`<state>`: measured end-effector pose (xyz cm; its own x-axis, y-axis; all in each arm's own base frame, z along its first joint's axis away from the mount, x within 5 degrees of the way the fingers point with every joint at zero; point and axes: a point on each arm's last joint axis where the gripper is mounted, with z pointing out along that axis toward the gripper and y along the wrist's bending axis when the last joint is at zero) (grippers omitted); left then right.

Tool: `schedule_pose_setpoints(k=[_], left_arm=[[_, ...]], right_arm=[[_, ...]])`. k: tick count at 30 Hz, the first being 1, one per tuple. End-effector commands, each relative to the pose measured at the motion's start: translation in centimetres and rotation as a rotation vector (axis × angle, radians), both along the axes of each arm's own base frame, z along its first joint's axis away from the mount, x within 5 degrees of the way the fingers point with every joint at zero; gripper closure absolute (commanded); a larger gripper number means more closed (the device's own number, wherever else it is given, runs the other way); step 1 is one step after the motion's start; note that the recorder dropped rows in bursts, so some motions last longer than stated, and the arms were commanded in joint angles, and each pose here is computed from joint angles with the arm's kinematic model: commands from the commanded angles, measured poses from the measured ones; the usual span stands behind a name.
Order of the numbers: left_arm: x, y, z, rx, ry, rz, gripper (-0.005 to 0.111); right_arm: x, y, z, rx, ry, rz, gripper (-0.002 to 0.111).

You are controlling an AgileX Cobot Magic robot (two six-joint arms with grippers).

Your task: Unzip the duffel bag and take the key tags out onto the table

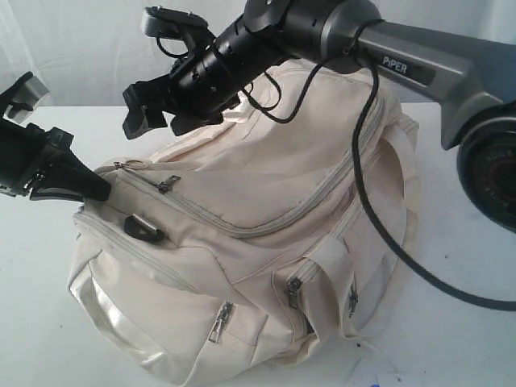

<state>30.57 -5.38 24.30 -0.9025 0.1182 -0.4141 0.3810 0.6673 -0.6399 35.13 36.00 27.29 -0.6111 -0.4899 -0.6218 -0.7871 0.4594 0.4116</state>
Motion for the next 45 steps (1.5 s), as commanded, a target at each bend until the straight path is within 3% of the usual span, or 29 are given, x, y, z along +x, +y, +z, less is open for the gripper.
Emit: schedule_pose_setpoints(k=[1,11,26,32,41,45], left_arm=[[-0.2,-0.1,0.3,-0.026,0.0,-0.018,0.107],[-0.2,-0.1,0.3,-0.029,0.004,-0.023,0.107],[-0.2,-0.1,0.3,-0.027,-0.002,-0.017,0.107],[-0.2,-0.1,0.3,-0.027,-0.002,-0.017,0.107],[-0.2,-0.1,0.3,-0.027,-0.002,-0.017,0.107],[-0.2,-0.1,0.3,-0.027,-0.002,-0.017,0.107]], right_arm=[[-0.9,-3.0,2.6,-0.096,0.037,0.09,0.038],[-1.9,-3.6,3.4,-0.174,0.067,0.067,0.043],[-4.2,-2.5,1.1,-0.231,0.145,0.109,0.044],[-5.1,-1.7,0.9,-0.21,0.164,0.145,0.052],[-5.7,-1.1,1.2,-0.176,0.182,0.17,0.054],[-5.7,-1.1,1.1,-0.18,0.179,0.17,0.06]])
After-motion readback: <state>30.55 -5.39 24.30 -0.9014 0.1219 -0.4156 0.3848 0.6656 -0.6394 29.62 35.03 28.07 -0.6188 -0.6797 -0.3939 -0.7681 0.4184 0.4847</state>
